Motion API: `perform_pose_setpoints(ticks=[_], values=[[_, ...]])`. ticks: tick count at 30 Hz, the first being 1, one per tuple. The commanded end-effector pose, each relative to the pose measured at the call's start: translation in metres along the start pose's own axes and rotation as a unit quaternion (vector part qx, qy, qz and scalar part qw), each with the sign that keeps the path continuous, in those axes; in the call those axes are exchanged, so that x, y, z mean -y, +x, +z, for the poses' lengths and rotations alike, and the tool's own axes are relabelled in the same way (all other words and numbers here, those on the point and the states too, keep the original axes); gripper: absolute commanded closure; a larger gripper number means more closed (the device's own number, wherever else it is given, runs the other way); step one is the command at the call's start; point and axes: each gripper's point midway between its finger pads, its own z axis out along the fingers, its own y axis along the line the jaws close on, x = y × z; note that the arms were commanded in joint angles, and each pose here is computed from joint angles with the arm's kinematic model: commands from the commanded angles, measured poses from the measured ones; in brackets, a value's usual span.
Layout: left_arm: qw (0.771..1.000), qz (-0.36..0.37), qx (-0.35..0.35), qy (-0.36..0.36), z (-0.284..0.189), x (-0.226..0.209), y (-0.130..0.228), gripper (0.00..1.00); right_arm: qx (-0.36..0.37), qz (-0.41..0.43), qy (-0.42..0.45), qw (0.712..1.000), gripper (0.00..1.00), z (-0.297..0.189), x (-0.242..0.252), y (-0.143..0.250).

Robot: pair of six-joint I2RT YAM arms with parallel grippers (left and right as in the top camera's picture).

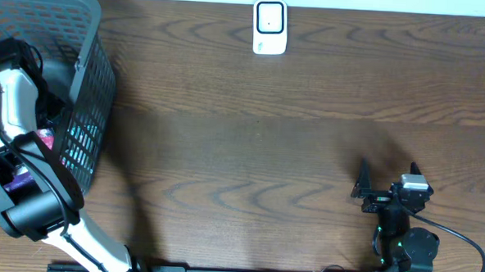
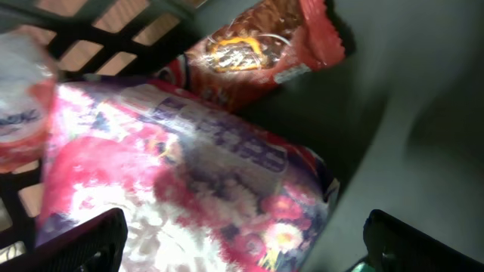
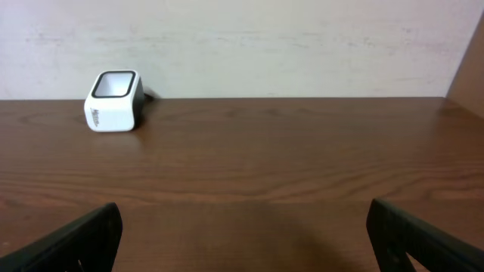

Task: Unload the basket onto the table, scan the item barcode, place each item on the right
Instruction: 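Grasp the purple floral package and place it near the scanner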

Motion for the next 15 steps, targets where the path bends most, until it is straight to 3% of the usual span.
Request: perform_pose_setpoints(ticks=[1, 4, 6, 10, 15], values=[[0.999, 0.029, -0.022, -0.02, 0.018, -0.001, 0.02, 0.03, 0.0, -0.005, 0.002, 1.0, 0.01, 0.0, 0.001, 0.0], [0.998, 0.035, -0.035, -0.025, 0.029, -0.001, 0.033, 0.1, 0.0, -0.005, 0.002, 1.0, 0.01, 0.0, 0.001, 0.0], [0.998, 0.037, -0.039, -0.028, 0.035, -0.001, 0.038, 0.28, 0.0, -0.005, 0.002, 1.0, 0.01, 0.0, 0.001, 0.0], [0.998, 0.036, -0.037, -0.027, 0.034, -0.002, 0.038, 0.92, 0.0, -0.005, 0.002, 1.0, 0.01, 0.0, 0.001, 0.0], [0.999, 0.0, 0.035, 0.016, -0.025, -0.004, -0.009, 0.93, 0.0, -0.005, 0.002, 1.0, 0.01, 0.0, 0.001, 0.0]])
